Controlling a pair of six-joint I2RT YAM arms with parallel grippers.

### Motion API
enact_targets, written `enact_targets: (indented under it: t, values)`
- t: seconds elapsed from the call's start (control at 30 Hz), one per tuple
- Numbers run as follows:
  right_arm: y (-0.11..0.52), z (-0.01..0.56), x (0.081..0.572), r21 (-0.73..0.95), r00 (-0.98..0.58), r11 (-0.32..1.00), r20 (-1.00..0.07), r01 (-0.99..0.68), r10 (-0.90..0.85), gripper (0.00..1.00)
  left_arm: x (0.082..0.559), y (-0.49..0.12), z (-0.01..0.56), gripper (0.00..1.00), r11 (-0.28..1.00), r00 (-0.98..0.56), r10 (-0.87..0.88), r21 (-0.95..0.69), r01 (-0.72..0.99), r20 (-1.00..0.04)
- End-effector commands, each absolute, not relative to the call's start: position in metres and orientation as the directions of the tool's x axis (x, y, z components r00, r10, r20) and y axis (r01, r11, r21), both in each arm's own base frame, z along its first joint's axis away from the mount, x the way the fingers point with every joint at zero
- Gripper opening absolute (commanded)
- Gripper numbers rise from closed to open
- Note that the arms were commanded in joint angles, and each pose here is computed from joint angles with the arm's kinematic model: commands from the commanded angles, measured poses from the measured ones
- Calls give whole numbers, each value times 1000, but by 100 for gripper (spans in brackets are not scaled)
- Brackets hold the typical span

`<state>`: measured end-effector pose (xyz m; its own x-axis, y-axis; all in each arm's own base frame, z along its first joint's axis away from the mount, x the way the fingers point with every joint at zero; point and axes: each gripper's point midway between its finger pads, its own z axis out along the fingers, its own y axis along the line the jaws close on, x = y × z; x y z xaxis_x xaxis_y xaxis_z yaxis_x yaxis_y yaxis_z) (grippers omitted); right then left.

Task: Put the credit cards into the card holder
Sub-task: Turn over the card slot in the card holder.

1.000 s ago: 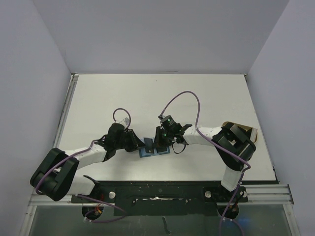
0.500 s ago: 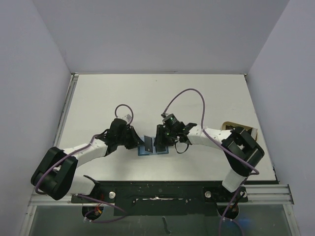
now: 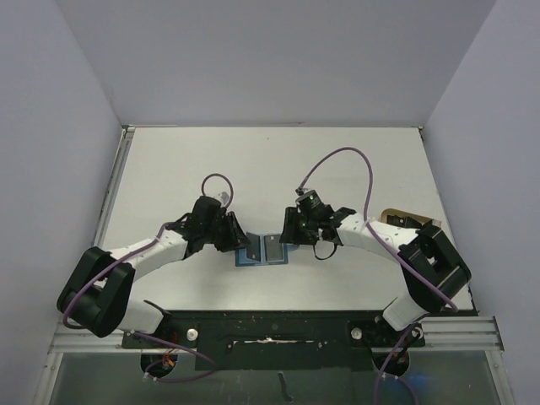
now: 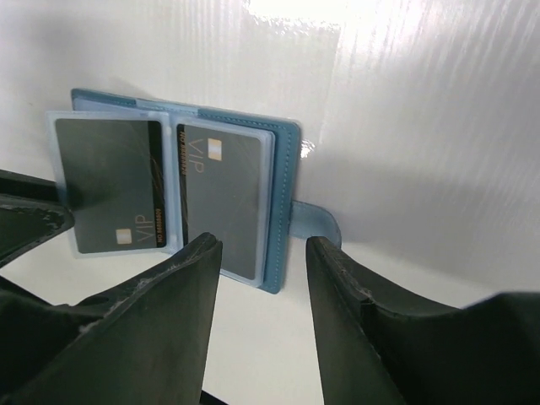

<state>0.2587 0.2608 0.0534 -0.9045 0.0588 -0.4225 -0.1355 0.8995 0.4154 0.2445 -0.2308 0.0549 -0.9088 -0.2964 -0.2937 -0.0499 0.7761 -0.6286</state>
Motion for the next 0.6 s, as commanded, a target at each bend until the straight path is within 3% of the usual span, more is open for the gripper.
enact_targets:
  t: [0.0,0.23,0.57]
  values:
    - [253,70,265,408,-874,900,-481,-151,71,46,256,-258,85,27,690,-905,-289,-724,29,-312]
    - [223,93,273,384,-842,918,-524,-103,125,47,253,-292,100,31,589,-916,-270,-804,88,-298]
    - [160,139,293,324,-767,946,-611,-13,199,49,242,-317,104,33,552,-921,-228,-821,145,-316]
